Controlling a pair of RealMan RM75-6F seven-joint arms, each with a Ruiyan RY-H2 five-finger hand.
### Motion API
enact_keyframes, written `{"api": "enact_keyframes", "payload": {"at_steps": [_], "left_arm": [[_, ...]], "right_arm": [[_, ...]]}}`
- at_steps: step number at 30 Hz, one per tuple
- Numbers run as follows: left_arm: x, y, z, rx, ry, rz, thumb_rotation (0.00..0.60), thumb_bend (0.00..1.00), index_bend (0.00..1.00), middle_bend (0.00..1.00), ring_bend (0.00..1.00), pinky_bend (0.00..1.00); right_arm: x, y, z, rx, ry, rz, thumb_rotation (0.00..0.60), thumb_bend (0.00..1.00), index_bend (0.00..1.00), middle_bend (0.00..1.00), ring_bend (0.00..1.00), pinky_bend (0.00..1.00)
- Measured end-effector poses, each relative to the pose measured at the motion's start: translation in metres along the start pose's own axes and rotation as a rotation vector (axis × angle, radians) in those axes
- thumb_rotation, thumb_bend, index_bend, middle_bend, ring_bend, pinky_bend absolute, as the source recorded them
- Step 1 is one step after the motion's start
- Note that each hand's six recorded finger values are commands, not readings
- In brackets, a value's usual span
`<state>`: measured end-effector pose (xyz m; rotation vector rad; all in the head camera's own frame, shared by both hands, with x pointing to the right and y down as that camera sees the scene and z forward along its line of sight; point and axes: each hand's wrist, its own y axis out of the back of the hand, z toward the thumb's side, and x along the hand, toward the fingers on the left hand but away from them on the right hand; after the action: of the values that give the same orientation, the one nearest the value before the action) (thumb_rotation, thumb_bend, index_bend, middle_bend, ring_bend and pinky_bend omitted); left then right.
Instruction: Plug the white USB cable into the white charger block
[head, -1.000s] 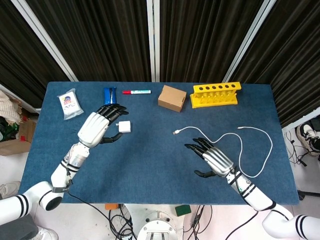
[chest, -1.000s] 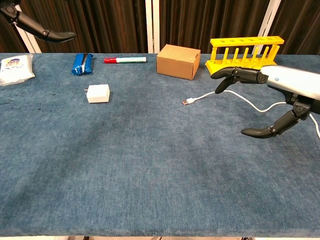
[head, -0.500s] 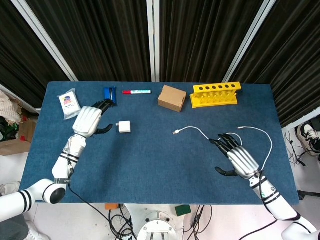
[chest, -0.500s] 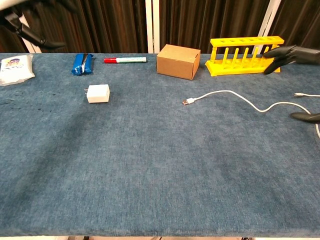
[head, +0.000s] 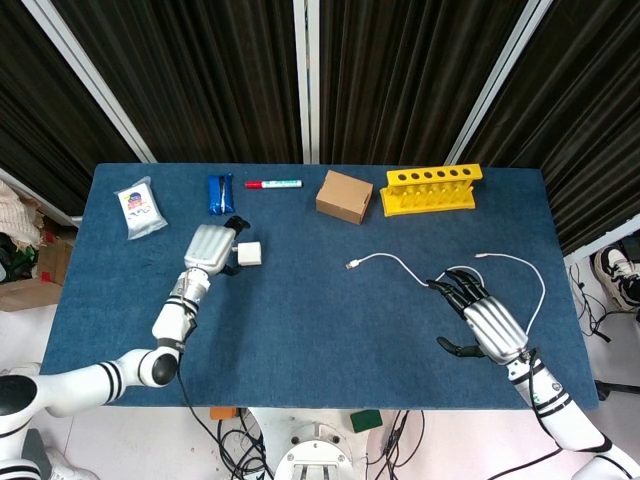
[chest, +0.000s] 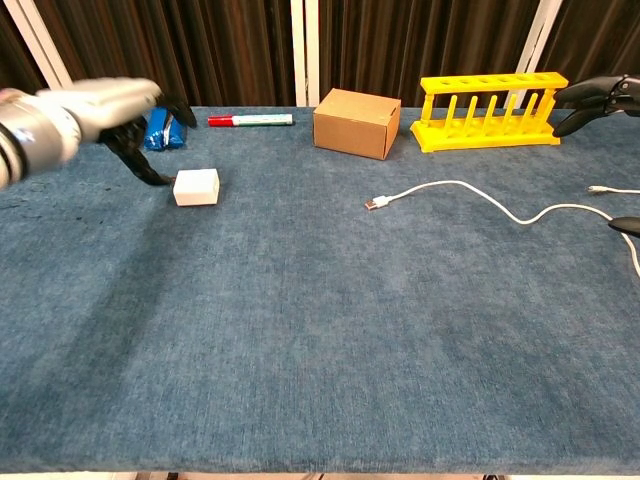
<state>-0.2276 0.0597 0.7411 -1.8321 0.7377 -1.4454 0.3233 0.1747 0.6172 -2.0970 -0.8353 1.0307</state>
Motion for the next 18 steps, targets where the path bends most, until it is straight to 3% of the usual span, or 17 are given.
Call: {"api": "enact_keyframes", "payload": {"at_steps": [8,18], "left_arm": [[0.011,-0.017,-0.001,0.000,0.025,-0.027,0.600,0.14,0.22,0.17,0.69,0.97],[0.031,-0.022,-0.018,-0.137,0.107,-0.057,0.600,0.14,0.23,0.19,0.69,0.97]], "right_arm": [[-0.001,-0.001,-0.002,-0.005,-0.008,-0.001,0.600,0.28,0.13,0.20,0.03,0.09],[0.000,0.000,-0.005,-0.008,-0.026,-0.010,0.600,0.28,0.13,0.20,0.03,0.09]]}}
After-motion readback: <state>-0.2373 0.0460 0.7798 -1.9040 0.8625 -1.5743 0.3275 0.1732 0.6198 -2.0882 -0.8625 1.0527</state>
